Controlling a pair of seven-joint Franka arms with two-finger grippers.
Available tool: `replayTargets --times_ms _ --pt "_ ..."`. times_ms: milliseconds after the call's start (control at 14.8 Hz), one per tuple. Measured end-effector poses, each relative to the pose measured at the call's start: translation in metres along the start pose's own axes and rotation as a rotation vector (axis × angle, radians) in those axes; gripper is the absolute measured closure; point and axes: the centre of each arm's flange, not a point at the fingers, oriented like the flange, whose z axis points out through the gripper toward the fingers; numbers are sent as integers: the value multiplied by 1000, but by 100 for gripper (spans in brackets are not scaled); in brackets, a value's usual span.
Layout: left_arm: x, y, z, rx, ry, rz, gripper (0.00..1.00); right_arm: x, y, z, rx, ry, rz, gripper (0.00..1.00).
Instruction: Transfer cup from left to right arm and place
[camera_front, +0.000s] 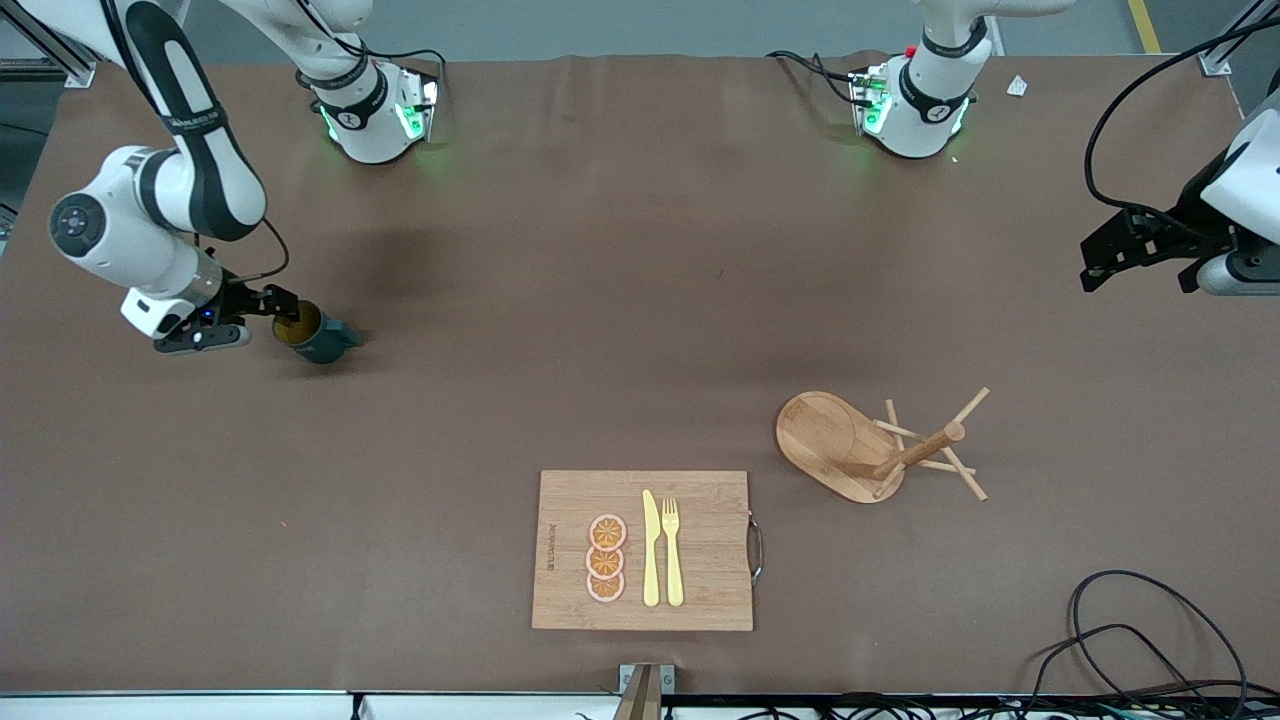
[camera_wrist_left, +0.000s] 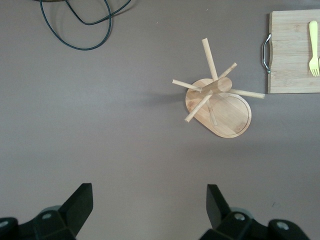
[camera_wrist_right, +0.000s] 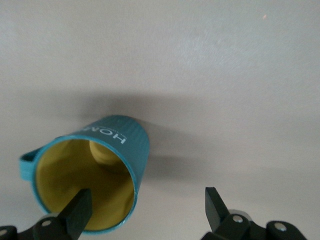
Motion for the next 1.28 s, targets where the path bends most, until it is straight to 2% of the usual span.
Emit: replayTargets --times_ms 473,743,946,1081,1284 --pt "1 -3 3 1 -5 -6 0 55 19 -158 23 24 16 0" --pt "3 -5 5 1 -7 -9 0 60 9 -260 26 37 8 0" --pt "3 -11 4 -2 -3 -21 0 56 -23 -333 26 43 44 0" --pt "4 -12 4 -18 -3 -29 0 55 -43 -360 20 62 63 0" --pt "4 -13 4 -19 -4 -31 0 60 -65 -367 15 76 109 0"
